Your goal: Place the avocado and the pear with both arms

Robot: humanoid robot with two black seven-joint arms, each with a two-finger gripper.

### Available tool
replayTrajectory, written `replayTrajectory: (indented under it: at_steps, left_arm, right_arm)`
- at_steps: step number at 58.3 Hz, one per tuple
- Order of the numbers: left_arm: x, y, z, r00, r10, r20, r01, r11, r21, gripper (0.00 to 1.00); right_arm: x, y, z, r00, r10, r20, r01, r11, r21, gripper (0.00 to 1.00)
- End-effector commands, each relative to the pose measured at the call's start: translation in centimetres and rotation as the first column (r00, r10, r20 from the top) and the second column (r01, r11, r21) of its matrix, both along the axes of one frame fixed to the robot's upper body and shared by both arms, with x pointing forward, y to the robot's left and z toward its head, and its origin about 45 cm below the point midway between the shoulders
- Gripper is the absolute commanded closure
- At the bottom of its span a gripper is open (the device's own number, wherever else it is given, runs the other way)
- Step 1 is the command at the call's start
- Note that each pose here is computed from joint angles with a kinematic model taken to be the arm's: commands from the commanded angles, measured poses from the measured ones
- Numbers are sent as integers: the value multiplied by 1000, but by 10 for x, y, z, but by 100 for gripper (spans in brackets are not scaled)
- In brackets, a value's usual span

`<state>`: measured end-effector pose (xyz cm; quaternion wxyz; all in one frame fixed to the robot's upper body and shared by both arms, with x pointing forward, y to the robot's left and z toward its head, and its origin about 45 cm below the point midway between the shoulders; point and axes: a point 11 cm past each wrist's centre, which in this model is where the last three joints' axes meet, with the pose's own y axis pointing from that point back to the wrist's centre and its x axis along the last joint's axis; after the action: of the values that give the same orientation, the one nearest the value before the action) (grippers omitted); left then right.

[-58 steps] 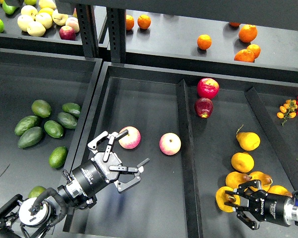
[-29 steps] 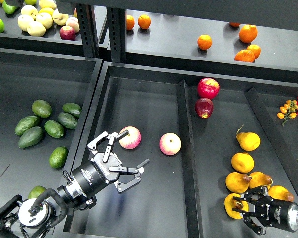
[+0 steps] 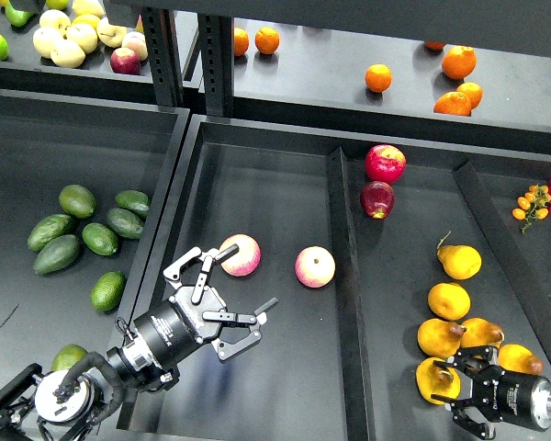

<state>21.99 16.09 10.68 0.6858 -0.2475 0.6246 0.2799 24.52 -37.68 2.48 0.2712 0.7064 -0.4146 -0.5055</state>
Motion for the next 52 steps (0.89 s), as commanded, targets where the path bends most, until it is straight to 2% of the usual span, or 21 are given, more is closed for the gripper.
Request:
replayTrajectory:
  at_steps: [1,11,25,41,52]
  left_arm:
    - [-1,0,0,1000,-1,-1,1,1000,0,2]
    - [-1,0,0,1000,-1,-1,1,1000,0,2]
    - [-2,0,-1,1000,0,-5,0,1000,-1,2]
    - [-3,0,-1,1000,1,-6,-1,1000,-1,2]
    - [-2,2,-2,1000,6,-8,-6,1000,0,2]
  right_arm:
    - [4,2,5,1000,4,17,-5,1000,11,5]
    - [12,5,19,998,13,55,-15,999,34,1]
    - [43,19,49,984,-40,172,18,992,128,1]
    - [88,61,83,933,-224,281,103,916,387,1]
    - [103,107,91,904,-326,278,123,820,560,1]
